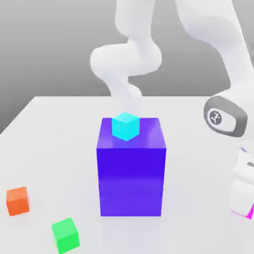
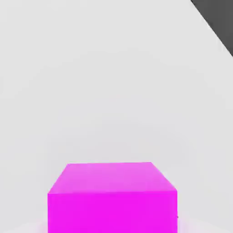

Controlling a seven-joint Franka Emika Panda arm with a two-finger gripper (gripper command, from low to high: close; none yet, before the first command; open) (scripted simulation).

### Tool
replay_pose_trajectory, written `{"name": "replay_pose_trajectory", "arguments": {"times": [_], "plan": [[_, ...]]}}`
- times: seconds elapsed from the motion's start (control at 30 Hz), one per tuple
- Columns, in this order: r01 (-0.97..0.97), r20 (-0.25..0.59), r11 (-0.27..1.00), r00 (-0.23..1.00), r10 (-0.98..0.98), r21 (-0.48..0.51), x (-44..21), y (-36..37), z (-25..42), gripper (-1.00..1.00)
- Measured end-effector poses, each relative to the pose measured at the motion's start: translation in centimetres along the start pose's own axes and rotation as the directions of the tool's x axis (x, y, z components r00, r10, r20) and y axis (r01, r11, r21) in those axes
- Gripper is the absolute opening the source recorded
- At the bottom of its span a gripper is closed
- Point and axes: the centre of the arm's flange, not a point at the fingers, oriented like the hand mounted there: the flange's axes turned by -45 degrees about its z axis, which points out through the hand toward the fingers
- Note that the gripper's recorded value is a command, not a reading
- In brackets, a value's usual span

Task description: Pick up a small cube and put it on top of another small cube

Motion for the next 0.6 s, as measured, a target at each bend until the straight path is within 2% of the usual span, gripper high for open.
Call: {"name": "replay_pose_trajectory", "arguments": {"times": [0.17,0.37,0.5,0.6], "plan": [[-0.304,0.003,0.953,0.953,0.305,-0.005,-5.6,11.3,-1.4,-1.00],[-0.632,0.003,0.775,0.775,0.632,-0.002,-15.6,22.3,-3.0,-1.00],[-0.797,0.003,0.604,0.604,0.797,0.005,-23.4,27.5,-3.7,-1.00],[-0.822,0.003,0.569,0.569,0.822,0.007,-24.9,28.3,-0.7,-1.00]]}}
